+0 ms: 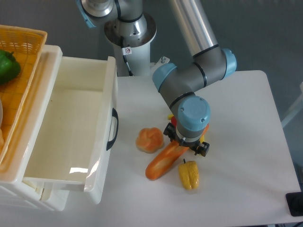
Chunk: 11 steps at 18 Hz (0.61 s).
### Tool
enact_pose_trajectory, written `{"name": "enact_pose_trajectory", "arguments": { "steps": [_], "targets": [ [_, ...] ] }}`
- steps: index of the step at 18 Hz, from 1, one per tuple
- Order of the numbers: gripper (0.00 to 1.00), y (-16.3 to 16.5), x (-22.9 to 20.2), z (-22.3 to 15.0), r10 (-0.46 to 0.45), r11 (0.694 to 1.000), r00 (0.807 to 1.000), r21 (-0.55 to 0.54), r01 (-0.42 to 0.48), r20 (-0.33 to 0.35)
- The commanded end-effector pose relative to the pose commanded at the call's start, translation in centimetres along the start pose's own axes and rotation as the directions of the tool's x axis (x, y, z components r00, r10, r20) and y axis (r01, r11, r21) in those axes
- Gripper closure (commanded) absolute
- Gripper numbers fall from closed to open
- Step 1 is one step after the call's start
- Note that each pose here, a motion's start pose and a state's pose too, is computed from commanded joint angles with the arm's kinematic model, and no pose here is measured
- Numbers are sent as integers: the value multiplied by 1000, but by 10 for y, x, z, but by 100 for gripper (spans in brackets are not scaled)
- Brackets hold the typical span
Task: Pick up the long bread
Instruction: 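Move the gripper down and over the long orange bread loaf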
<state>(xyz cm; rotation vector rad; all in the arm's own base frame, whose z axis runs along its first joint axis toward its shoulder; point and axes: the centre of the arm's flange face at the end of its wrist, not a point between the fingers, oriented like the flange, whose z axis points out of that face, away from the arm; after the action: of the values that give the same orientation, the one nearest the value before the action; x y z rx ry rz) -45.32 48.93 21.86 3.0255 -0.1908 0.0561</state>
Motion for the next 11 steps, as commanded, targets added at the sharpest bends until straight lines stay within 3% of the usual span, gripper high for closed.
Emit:
{"name": "enact_pose_trajectory", "arguments": {
  "steps": [11],
  "targets": [
    [0,-6,10,11,20,1000,999,-13,-21,-27]
  ]
}}
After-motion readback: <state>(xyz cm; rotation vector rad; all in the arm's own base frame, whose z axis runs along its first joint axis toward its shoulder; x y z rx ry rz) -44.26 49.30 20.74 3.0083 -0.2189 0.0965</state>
